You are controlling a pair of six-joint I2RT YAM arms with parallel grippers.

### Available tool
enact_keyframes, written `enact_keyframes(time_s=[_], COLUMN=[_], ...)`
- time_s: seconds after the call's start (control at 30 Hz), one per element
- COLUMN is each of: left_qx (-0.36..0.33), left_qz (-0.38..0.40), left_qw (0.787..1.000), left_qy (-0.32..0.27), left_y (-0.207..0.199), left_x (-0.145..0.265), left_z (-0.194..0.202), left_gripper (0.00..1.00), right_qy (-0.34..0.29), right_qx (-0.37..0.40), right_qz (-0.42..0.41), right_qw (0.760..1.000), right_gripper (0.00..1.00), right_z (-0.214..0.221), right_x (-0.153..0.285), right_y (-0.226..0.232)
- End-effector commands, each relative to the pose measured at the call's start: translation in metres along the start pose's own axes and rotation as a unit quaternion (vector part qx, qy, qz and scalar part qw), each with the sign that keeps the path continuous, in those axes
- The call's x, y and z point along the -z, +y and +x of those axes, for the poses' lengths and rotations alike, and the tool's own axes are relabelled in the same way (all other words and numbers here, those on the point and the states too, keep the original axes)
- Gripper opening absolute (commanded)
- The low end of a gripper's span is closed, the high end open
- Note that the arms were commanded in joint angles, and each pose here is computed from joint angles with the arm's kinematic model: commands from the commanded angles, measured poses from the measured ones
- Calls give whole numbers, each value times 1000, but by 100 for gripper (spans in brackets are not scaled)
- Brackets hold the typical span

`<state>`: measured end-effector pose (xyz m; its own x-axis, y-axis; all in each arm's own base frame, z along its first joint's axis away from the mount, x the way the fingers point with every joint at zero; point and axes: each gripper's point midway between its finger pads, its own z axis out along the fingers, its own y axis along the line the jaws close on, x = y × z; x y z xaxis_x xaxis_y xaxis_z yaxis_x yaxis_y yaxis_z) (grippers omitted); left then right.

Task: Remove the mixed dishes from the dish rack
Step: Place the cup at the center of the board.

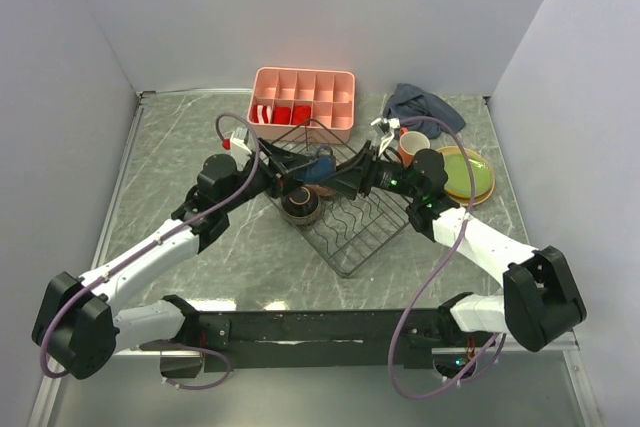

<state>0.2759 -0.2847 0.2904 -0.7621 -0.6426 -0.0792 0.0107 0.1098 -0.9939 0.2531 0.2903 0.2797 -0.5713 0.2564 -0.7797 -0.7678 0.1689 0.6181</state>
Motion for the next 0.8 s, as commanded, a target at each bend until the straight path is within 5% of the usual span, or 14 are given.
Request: enact_keyframes(time_s=[0.0,0.2,0.27,0.57,0.77], left_qx=[2,-6,-17,-85,-222], left_qz=[84,74,66,15,-87], left_qw=[996,997,998,996,965], left_qy=[7,4,1,-29,-108], left_y=[-41,-33,-27,-2,16], left_x=[10,10,9,7,22], left_z=[6,6,6,-5,-41], left_gripper=[30,34,44,97,99], right_qy=[-19,-1,5,29,79], right_qx=[57,65,65,85,123], right_qz=[-51,-39,-29,49,211], right_qw=[997,997,997,995,966], right_gripper=[50,12,1,0,0], right_z=[-24,-16,-14,-16,-21], right_x=[-10,-7,-4,16,57], right_y=[25,22,22,22,-5])
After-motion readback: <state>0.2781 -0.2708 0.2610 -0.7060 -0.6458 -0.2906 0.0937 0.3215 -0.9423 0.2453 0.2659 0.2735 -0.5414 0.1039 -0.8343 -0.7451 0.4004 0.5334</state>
